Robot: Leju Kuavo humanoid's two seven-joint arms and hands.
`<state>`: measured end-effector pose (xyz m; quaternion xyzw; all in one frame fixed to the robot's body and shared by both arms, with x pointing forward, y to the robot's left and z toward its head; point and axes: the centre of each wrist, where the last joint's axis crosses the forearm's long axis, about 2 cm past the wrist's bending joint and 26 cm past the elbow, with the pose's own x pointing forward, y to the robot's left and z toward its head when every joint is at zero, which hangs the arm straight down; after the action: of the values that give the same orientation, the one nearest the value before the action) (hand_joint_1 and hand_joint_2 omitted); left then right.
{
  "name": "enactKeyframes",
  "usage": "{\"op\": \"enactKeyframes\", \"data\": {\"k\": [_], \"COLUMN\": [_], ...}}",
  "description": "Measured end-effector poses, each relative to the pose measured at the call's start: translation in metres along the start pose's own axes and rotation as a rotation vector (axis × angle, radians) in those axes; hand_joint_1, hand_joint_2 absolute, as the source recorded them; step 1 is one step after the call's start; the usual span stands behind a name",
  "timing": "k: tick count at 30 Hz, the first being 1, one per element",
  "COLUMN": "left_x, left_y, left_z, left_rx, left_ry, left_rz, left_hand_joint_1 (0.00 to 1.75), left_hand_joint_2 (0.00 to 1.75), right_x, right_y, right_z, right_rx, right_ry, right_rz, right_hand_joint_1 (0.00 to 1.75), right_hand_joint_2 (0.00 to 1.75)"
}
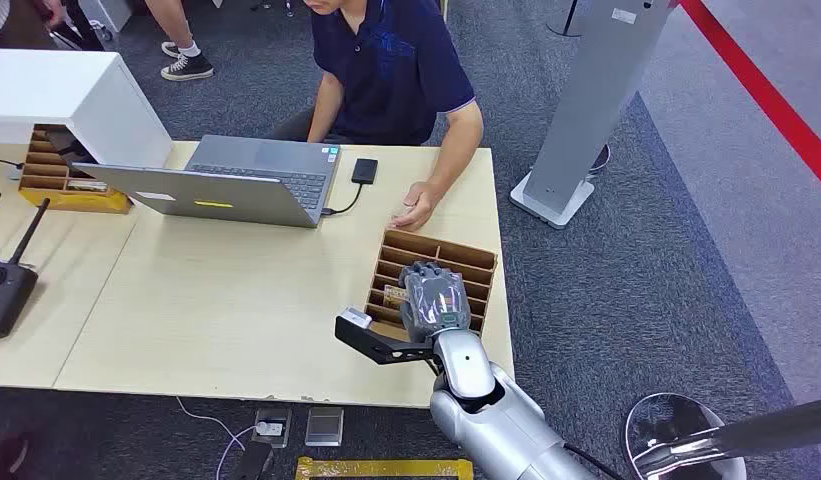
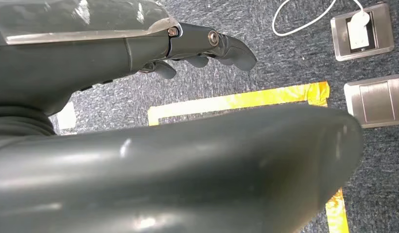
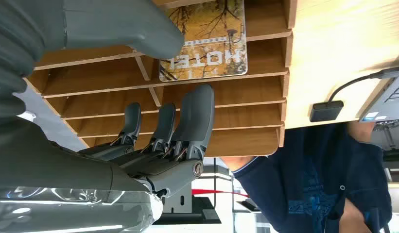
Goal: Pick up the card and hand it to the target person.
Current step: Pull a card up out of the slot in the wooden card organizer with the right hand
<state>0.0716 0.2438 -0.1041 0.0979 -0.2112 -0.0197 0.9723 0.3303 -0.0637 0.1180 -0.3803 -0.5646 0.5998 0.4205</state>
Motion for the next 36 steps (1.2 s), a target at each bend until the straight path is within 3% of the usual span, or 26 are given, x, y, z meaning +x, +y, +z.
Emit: {"op": "enactKeyframes", "data": {"k": [24, 36], "left_x": [0.000, 0.000], "left_y": [-0.001, 0.001], "left_z": [0.000, 0.000], "left_rx": [-0.016, -0.013], "left_ry": [-0.011, -0.011], "left_rz": [-0.040, -0.042], "left_hand_joint_1": [0.00, 0.00], "left_hand_joint_2": [0.00, 0.00], "right_x": [-0.007, -0.005], "right_y": [0.017, 0.019], "right_z": [0.001, 0.003], "right_rx": [0.056, 0.060], "right_ry": [0.040, 0.024], "right_rz": [0.048, 0.019], "right_hand_joint_1": [0.94, 1.13], "right_hand_joint_2": [1.75, 1.75]}}
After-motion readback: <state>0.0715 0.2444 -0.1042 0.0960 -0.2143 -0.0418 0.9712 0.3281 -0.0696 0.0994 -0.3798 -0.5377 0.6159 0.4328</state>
